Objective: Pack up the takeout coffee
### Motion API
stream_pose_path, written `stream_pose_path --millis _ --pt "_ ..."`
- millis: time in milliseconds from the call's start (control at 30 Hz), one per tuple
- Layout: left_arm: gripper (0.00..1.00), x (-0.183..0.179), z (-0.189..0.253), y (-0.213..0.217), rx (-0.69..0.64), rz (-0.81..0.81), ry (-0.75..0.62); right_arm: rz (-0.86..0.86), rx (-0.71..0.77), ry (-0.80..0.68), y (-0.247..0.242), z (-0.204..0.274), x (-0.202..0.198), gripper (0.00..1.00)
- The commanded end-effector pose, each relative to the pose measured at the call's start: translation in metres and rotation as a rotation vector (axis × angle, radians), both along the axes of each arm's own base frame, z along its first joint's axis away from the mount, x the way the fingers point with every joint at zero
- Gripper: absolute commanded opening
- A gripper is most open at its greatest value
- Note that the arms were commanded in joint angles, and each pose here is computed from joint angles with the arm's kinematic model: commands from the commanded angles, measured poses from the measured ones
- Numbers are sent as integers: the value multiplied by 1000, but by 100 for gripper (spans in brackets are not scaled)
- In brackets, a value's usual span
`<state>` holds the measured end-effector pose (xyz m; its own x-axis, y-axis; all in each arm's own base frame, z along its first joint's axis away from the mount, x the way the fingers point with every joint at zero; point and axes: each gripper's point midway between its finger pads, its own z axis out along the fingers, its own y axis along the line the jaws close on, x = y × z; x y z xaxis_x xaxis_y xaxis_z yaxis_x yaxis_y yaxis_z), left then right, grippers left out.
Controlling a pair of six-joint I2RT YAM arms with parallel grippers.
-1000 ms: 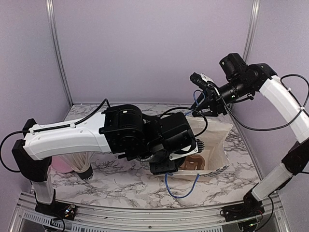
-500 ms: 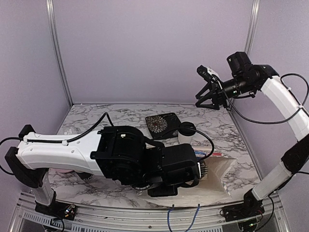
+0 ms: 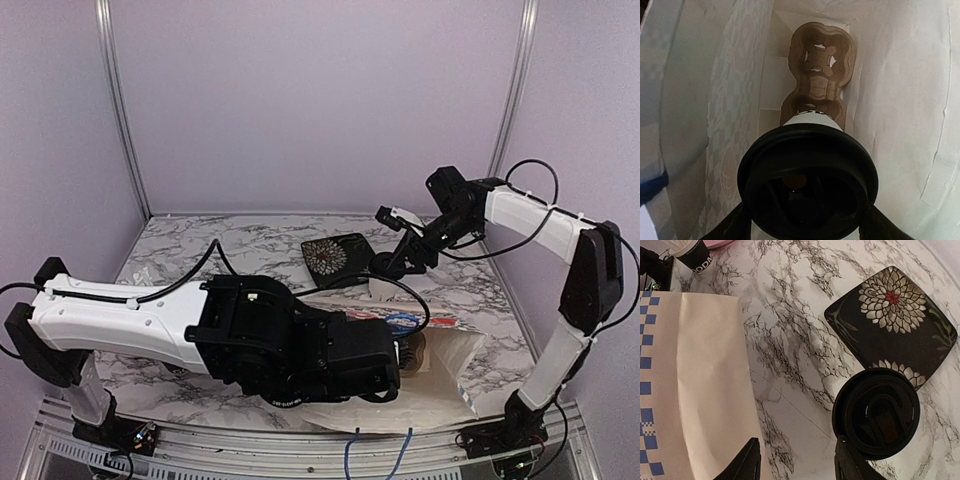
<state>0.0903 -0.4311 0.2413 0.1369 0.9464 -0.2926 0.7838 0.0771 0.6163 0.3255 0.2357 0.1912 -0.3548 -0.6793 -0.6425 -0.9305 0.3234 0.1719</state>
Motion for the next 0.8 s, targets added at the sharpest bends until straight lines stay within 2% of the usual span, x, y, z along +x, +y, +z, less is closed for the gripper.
stream_pose_path --millis 0,333,600,767 --pt "51 9 5 10 35 -16 -84 -36 -12 -4 2 -21 20 48" --pt "51 11 -13 -3 86 -102 -141 5 18 111 13 -57 14 48" --pt "51 8 -12 -13 73 -152 -151 46 4 182 24 -82 0 47" --pt "51 9 -23 -11 111 -172 -160 95 -6 222 35 -91 -14 46"
